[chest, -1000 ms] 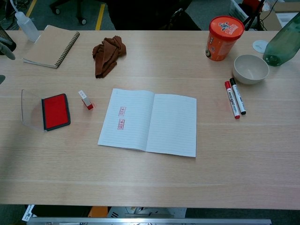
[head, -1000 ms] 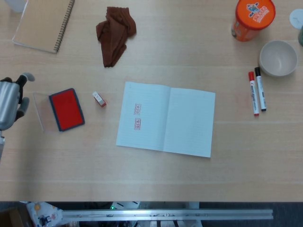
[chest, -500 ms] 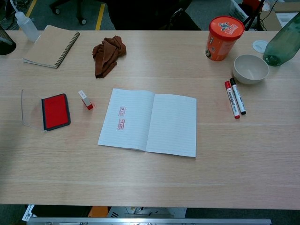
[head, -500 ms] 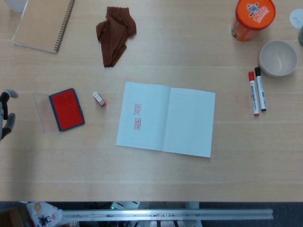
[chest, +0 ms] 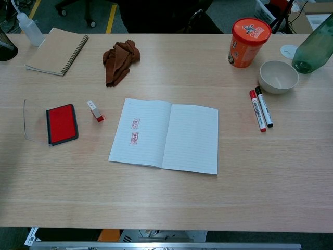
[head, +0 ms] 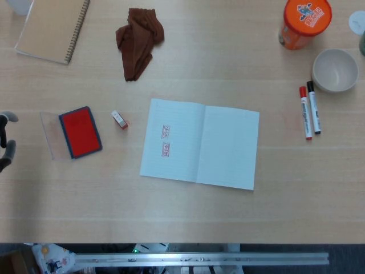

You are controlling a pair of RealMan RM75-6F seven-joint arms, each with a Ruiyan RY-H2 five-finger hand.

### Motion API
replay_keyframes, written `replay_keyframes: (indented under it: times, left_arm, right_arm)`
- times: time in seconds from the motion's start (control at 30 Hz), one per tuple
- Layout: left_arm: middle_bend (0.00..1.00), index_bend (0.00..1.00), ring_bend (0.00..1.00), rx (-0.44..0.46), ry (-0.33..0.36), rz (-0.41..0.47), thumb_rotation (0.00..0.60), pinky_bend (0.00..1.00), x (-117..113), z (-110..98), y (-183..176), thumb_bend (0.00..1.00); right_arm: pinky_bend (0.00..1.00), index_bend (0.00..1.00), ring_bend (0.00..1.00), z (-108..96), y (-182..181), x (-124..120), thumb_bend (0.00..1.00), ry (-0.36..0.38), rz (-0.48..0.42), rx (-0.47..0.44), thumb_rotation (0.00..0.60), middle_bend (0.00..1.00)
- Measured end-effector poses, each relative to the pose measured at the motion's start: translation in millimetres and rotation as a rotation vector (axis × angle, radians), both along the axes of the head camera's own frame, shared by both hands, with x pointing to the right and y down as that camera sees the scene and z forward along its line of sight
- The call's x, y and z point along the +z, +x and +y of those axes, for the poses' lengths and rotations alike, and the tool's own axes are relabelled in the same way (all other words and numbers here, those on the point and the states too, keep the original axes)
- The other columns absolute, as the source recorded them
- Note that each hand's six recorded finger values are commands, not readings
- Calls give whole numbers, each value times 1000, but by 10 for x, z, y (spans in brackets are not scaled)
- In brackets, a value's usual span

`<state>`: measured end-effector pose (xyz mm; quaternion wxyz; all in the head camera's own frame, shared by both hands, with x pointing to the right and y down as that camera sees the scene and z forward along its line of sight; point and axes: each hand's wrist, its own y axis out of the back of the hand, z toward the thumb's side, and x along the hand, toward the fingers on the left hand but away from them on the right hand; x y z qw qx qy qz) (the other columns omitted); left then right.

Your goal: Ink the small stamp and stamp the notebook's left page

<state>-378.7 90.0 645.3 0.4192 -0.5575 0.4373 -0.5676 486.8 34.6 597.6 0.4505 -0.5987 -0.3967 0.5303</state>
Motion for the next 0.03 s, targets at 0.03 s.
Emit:
replay_keyframes:
  times: [0.03]
  left_arm:
    - [610,374,566,-1,0,0,600,786,-1,3,-3,328]
  right_arm:
    - [538,341,459,0,-4,3,223,0,0,-1,600,473]
